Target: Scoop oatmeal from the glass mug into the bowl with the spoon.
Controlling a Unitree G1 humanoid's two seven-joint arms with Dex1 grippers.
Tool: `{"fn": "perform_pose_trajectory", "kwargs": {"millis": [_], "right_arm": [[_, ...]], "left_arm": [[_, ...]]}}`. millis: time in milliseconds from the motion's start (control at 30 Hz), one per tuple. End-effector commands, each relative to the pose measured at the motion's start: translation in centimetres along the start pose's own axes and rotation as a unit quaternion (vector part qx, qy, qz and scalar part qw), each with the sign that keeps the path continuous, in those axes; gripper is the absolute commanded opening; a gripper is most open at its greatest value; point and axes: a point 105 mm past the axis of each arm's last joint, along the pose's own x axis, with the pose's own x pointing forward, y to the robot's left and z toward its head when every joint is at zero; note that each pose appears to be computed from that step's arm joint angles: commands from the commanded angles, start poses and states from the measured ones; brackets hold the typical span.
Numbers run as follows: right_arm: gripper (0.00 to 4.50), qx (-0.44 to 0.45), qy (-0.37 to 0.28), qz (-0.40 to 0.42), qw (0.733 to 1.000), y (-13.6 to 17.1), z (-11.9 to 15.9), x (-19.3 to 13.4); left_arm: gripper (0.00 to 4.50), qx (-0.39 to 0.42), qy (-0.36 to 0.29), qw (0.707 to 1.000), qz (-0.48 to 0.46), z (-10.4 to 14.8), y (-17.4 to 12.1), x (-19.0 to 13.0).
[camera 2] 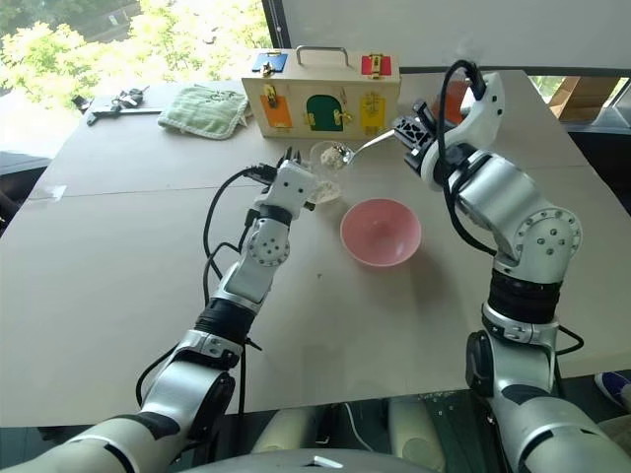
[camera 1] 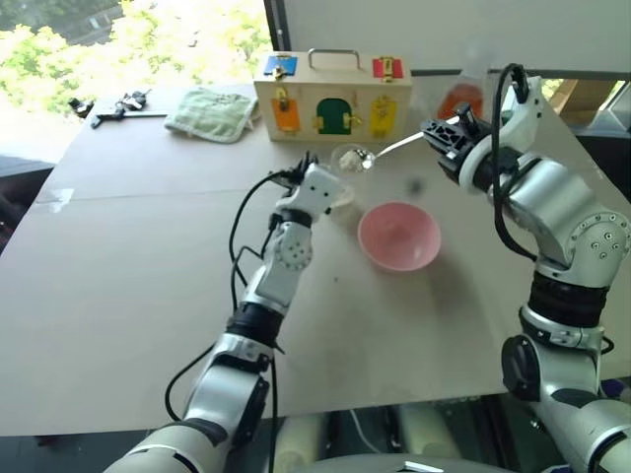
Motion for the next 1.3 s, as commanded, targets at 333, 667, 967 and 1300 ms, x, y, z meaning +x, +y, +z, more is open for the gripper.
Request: {"fn": "perform_pose_trajectory", "kwargs": {"millis": [333, 667, 967, 1300], "right_arm": [[0.0, 0.051, -0.007, 0.013, 0.999, 0.4, 0.0, -0.7], [0.0, 0.075, -0.01, 0.012, 0.997, 0.3, 0.2, -0.9], [0.0, 0.079, -0.013, 0.016, 0.997, 0.5, 0.5, -1.1], [0.0, 0.09, -0.016, 0.014, 0.996, 0.5, 0.5, -1.7]], "left_arm": [[0.05, -0.053, -0.039, 0.998, 0.011, 2.1, 0.1, 0.6], [0.05, -0.051, -0.041, 0.998, 0.011, 2.0, 0.2, 0.6], [0.05, -0.048, -0.038, 0.998, 0.011, 1.8, 0.3, 0.7], [0.05, -0.052, -0.043, 0.998, 0.007, 2.1, 0.0, 0.8]]}}
